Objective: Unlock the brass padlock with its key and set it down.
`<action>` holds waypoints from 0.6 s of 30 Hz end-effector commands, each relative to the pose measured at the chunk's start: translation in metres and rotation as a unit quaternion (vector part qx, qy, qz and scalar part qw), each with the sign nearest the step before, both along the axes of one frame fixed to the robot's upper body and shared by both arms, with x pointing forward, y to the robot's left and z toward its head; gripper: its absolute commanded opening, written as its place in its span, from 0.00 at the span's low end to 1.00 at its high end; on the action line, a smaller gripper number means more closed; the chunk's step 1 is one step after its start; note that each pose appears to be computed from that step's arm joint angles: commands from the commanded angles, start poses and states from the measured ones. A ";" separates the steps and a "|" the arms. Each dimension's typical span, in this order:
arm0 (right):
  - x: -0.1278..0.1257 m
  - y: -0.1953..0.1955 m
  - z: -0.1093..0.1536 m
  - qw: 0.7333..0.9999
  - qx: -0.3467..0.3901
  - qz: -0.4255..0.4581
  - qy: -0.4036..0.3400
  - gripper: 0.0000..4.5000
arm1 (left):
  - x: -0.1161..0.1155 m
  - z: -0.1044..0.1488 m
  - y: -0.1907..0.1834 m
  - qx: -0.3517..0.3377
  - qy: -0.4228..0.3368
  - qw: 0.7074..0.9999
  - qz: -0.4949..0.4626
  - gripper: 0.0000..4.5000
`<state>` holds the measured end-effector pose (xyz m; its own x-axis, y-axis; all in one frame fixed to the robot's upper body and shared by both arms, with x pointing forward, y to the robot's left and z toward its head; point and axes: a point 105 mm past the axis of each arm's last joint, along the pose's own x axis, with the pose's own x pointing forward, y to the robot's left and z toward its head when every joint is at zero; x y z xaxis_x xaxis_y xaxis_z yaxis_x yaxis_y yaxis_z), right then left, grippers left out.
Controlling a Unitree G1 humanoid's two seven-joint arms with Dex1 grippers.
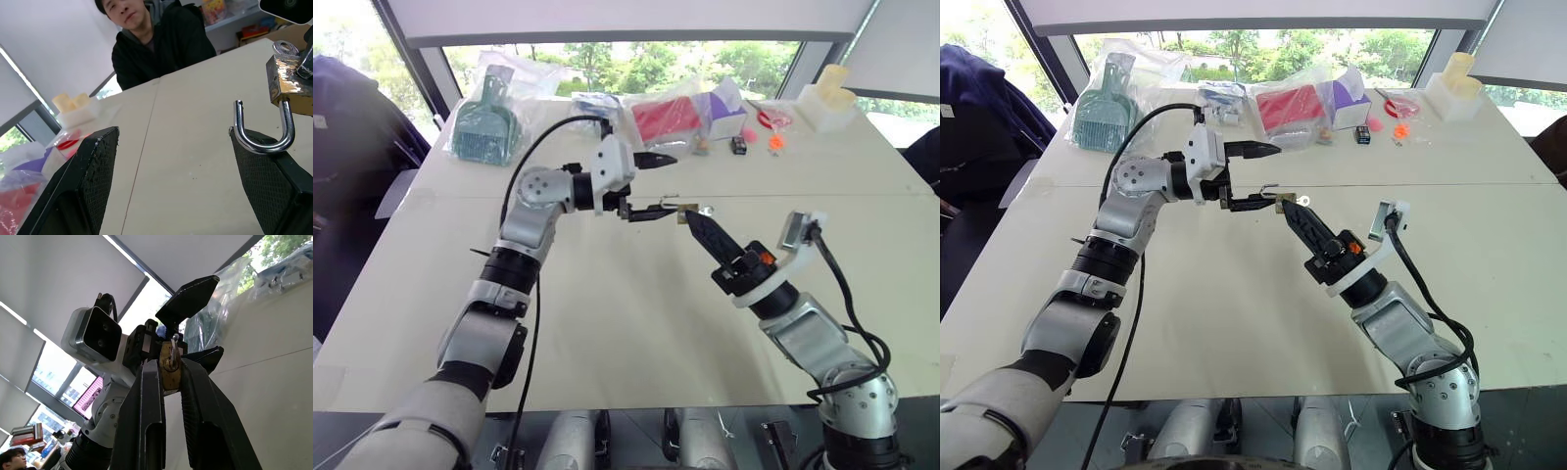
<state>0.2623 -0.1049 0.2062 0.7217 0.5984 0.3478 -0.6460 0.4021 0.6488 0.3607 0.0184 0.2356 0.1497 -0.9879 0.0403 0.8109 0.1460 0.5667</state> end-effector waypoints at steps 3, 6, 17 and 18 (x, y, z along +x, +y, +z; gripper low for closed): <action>-0.003 -0.001 0.008 1.000 0.011 0.002 -0.017 0.00 | 0.002 0.016 0.002 -0.011 -0.029 0.999 0.009 0.82; 0.007 -0.007 -0.001 1.000 0.009 -0.021 0.011 0.00 | 0.008 0.006 0.009 0.012 -0.012 0.999 0.031 0.82; 0.068 -0.034 -0.064 0.980 -0.008 -0.071 0.187 0.00 | -0.026 -0.021 0.058 0.009 0.212 0.976 0.054 0.82; 0.071 -0.035 -0.066 0.979 -0.009 -0.069 0.192 0.00 | -0.031 -0.022 0.060 0.009 0.221 0.974 0.056 0.82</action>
